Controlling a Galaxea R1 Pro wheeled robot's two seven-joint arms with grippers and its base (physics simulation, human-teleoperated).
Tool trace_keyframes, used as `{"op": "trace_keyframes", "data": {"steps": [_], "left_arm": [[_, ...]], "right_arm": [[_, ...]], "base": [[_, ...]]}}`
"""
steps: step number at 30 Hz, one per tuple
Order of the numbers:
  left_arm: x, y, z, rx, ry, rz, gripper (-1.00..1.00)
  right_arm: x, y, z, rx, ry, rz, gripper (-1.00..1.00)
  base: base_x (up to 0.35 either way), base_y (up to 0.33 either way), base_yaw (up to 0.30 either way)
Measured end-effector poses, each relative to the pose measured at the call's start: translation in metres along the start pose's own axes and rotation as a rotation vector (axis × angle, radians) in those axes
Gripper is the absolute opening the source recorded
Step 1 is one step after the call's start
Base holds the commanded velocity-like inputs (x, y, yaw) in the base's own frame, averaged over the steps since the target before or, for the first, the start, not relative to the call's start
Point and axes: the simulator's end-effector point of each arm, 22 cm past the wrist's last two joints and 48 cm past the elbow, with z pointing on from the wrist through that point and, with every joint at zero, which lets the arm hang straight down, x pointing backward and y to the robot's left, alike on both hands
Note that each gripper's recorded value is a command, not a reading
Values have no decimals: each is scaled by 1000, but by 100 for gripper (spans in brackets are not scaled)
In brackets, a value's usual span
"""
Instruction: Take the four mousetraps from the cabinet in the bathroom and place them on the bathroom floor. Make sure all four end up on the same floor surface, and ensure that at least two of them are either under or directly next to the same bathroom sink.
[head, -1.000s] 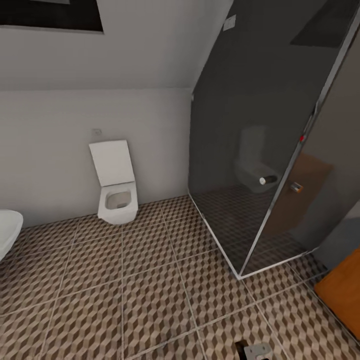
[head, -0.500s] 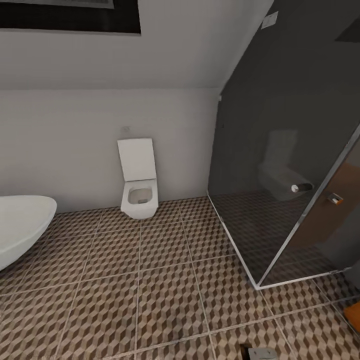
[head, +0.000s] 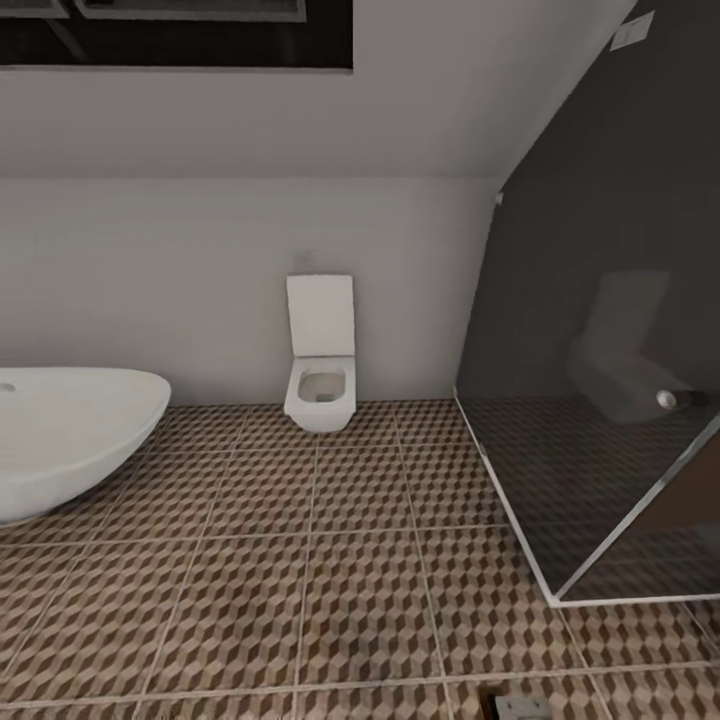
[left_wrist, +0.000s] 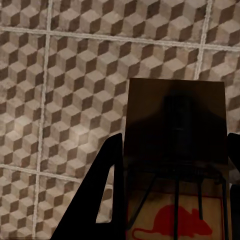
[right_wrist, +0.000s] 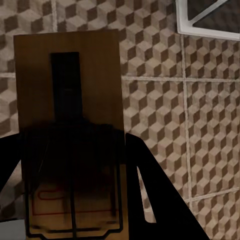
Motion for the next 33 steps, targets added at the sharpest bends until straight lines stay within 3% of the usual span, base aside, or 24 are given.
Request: {"op": "trace_keyframes", "data": {"steps": [6, 12, 33], "left_arm": [[0, -2, 0, 4, 1, 0, -100], [1, -3, 0, 5, 1, 0, -100], [1, -3, 0, 6, 2, 0, -100]], "right_arm": [[0, -1, 0, 1, -1, -2, -100], [0, -3, 1, -1, -2, -10, -100], [-1, 1, 1, -10, -7, -26, -100]], "base": [[0, 0, 257], [83, 0, 39], [319, 0, 1]]}}
